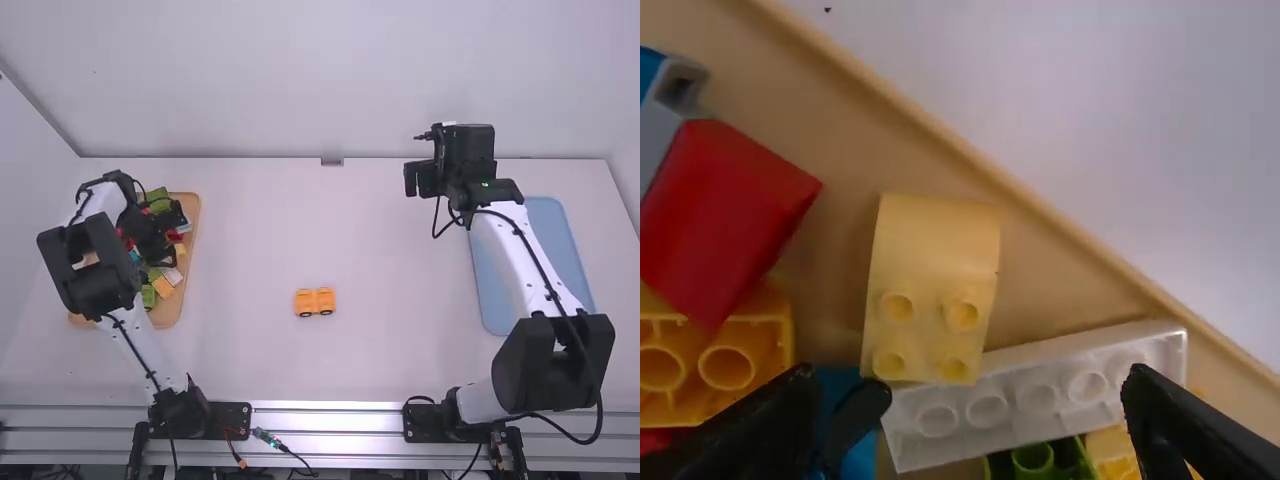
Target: Assemble lego blocks to make yellow taxi
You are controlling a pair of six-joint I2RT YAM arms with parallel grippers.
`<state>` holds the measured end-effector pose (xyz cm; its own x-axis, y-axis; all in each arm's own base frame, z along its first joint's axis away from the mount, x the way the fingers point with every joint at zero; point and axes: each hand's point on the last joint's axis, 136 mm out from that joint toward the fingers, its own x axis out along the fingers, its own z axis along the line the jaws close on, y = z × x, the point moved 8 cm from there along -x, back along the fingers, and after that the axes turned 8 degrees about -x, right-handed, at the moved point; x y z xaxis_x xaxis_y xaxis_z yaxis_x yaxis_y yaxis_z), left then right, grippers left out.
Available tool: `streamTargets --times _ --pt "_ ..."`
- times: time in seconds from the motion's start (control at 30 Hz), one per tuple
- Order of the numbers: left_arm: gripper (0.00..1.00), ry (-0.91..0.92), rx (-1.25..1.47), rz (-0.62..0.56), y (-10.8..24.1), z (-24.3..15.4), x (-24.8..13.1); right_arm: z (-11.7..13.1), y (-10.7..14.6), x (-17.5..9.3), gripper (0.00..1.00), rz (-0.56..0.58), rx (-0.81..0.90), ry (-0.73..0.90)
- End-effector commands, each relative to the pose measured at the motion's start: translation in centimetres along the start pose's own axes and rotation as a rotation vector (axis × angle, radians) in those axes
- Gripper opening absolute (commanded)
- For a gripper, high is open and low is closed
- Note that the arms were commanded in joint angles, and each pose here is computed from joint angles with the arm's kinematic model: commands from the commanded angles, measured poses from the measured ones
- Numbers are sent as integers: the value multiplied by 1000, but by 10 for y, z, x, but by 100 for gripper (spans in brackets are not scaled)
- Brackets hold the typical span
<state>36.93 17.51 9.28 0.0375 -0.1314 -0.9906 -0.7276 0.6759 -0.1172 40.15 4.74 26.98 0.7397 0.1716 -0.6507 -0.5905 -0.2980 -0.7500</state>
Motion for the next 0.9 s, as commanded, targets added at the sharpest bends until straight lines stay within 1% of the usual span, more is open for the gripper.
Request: streamTargets --times 0.0,0.03,0.13,0.23,0.33,0.5,0.53,0.6,0.7,0.8,0.87 --pt "81 29 14 11 3 -4 12 -4 -14 -16 99 -48 0 21" --pt "80 26 16 14 3 -4 13 -4 -14 -16 99 -48 0 21" --pt "76 7 17 26 5 -3 17 -3 -14 -16 99 -49 -1 19" --pt "72 -1 24 11 3 -2 20 0 -15 -16 99 -52 -5 15" --pt "66 11 84 -19 2 -4 23 0 -15 -16 99 -53 -5 15" --pt "63 5 87 -33 1 -4 27 -1 -15 -16 99 -53 -5 13" --pt "61 5 87 -35 1 -4 27 -1 -15 -16 99 -53 -5 13" --pt "61 4 87 -34 1 -4 26 0 -15 -16 100 -53 -5 13" --pt "66 3 88 -53 -1 -3 26 -1 -15 -16 99 -54 -5 14" --pt "66 1 92 -99 -6 -2 26 -1 -15 -16 99 -53 -4 13" --pt "66 -1 93 -108 -7 -2 26 -1 -15 -16 99 -53 -4 14"
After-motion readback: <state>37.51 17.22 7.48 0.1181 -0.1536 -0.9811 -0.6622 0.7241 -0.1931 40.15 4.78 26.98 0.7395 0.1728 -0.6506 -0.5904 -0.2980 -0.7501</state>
